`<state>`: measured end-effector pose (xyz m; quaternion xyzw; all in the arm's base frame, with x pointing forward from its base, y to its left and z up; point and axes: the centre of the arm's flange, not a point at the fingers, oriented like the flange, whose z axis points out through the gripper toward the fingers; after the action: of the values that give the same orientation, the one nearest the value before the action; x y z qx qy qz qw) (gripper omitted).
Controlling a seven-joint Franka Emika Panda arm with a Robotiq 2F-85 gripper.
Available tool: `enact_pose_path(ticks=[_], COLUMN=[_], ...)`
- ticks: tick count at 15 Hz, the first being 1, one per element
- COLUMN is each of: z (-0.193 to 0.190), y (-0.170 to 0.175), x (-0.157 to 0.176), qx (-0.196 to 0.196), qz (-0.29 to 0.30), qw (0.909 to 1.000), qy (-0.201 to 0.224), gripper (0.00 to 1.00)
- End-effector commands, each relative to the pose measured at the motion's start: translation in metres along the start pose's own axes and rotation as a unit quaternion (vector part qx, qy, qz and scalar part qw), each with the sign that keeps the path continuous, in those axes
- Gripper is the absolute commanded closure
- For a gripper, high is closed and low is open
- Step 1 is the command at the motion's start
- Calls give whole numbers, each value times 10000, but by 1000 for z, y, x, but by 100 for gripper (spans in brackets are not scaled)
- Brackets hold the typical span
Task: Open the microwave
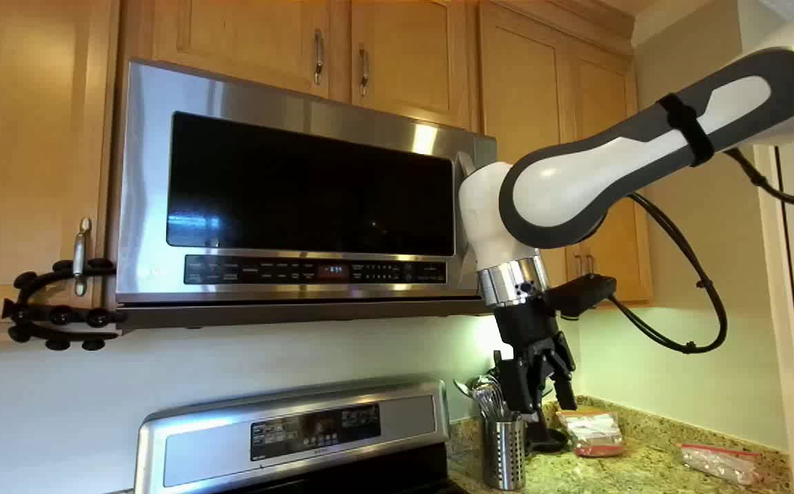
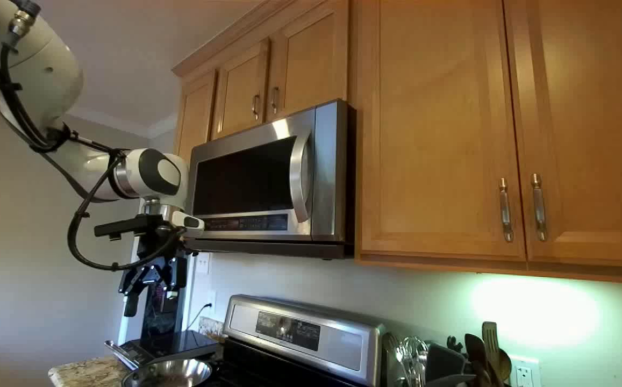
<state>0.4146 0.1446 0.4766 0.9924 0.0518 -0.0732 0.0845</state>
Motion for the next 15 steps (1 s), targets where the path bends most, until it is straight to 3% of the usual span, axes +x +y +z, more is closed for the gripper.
enact_pose_path(ticks=[1, 6, 11, 15], z=[0, 3, -11, -44], y=[0, 4, 38, 63], x=[0, -1, 3, -1], qx=[0, 33, -52, -637], qz=[0, 11, 39, -119], qw=[10000, 10000, 9969, 9873], qy=[0, 72, 783, 1448], gripper=[0, 0, 0, 0])
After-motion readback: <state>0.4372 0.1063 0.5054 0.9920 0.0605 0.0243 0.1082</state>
